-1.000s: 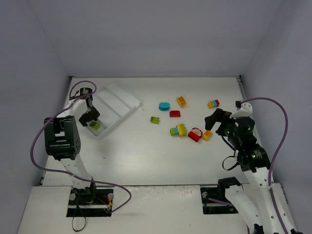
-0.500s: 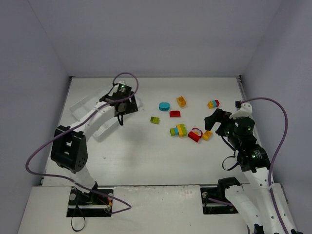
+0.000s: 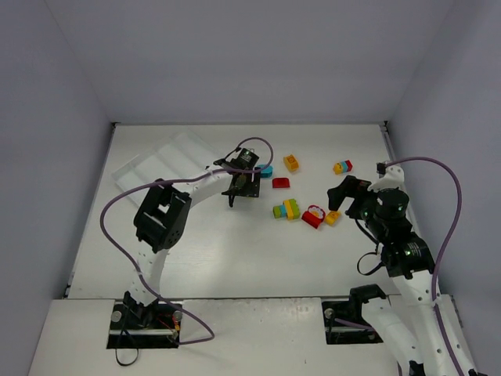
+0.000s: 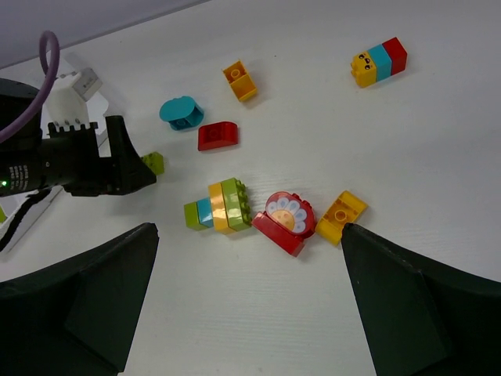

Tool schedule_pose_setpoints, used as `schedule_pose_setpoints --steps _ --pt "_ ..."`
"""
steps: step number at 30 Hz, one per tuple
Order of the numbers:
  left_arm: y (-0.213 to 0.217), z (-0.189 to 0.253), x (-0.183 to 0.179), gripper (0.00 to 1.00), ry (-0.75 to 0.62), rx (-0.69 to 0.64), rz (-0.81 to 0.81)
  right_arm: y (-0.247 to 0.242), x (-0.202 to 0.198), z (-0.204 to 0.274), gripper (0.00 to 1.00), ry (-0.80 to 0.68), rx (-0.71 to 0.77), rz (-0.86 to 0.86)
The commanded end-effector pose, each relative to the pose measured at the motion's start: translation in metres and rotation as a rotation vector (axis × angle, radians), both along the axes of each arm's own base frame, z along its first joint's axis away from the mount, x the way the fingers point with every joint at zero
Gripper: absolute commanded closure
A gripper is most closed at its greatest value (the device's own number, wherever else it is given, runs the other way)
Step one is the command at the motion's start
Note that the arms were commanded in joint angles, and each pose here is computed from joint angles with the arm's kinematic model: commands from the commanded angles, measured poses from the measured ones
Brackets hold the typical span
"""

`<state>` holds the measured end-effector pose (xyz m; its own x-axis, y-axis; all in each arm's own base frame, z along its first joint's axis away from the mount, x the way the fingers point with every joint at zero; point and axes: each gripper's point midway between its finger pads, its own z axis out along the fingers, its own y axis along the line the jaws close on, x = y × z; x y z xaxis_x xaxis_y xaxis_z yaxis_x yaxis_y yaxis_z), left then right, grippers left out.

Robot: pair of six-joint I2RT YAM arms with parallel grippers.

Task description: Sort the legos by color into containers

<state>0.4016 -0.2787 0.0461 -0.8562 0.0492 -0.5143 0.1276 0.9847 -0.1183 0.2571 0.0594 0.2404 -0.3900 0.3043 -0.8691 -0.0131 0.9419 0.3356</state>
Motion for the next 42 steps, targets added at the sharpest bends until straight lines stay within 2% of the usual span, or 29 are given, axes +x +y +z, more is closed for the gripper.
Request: schedule_pose_setpoints --steps 1,9,18,19,20,22,23,26,27,28,30,33,35,39,40,42 --pt "-0.019 0.039 0.023 0.30 -0.106 -0.066 -0.017 0.003 0.007 0.013 0.00 -0.066 -0.006 0.010" --pt "-0.033 0.018 0.034 0.30 -0.097 -0.045 -0.041 0.002 0.008 0.011 0.00 -0.059 -0.011 0.003" --pt "-0.030 0.006 0.048 0.31 -0.117 -0.001 -0.015 0.002 0.007 0.010 0.00 -0.059 -0.014 0.002" --pt "-0.028 0.005 0.048 0.35 -0.118 0.008 -0.014 0.002 0.007 0.009 0.00 -0.058 -0.015 0.003" --pt "-0.027 0.002 0.047 0.45 -0.111 0.020 -0.018 0.001 0.007 0.009 0.00 -0.058 -0.015 0.001" --pt "-0.025 0.000 0.046 0.58 -0.106 0.026 -0.015 0.001 0.007 0.009 0.00 -0.060 -0.015 0.000" --pt "-0.024 -0.002 0.044 0.69 -0.103 0.030 -0.014 0.001 0.007 0.009 0.00 -0.060 -0.016 -0.002" --pt "-0.019 0.002 0.039 0.84 -0.100 0.033 -0.012 0.001 0.006 0.010 0.00 -0.061 -0.014 -0.001" --pt "-0.019 0.006 0.037 0.95 -0.102 0.028 -0.016 0.002 0.006 0.010 0.00 -0.061 -0.013 0.002" --pt "-0.015 0.004 0.031 0.97 -0.093 0.034 -0.018 0.002 0.006 0.010 0.00 -0.060 -0.011 0.003" --pt "-0.007 0.035 0.028 0.98 -0.150 0.008 0.010 0.002 0.005 0.013 0.00 -0.068 -0.010 0.005" --pt "0.034 0.082 0.017 0.98 -0.217 0.023 0.112 0.002 0.004 0.015 0.00 -0.075 -0.008 0.008" --pt "0.076 0.086 0.011 0.98 -0.190 0.069 0.219 0.003 0.004 0.014 0.00 -0.074 -0.007 0.012" --pt "0.153 0.118 0.001 0.98 -0.198 0.034 0.414 0.005 0.002 0.015 0.00 -0.081 -0.005 0.018" --pt "0.184 0.115 0.000 0.98 -0.182 0.034 0.496 0.005 0.002 0.017 0.00 -0.087 -0.004 0.021" --pt "0.211 0.129 -0.005 0.98 -0.198 0.002 0.568 0.005 0.000 0.018 0.00 -0.093 -0.003 0.020"
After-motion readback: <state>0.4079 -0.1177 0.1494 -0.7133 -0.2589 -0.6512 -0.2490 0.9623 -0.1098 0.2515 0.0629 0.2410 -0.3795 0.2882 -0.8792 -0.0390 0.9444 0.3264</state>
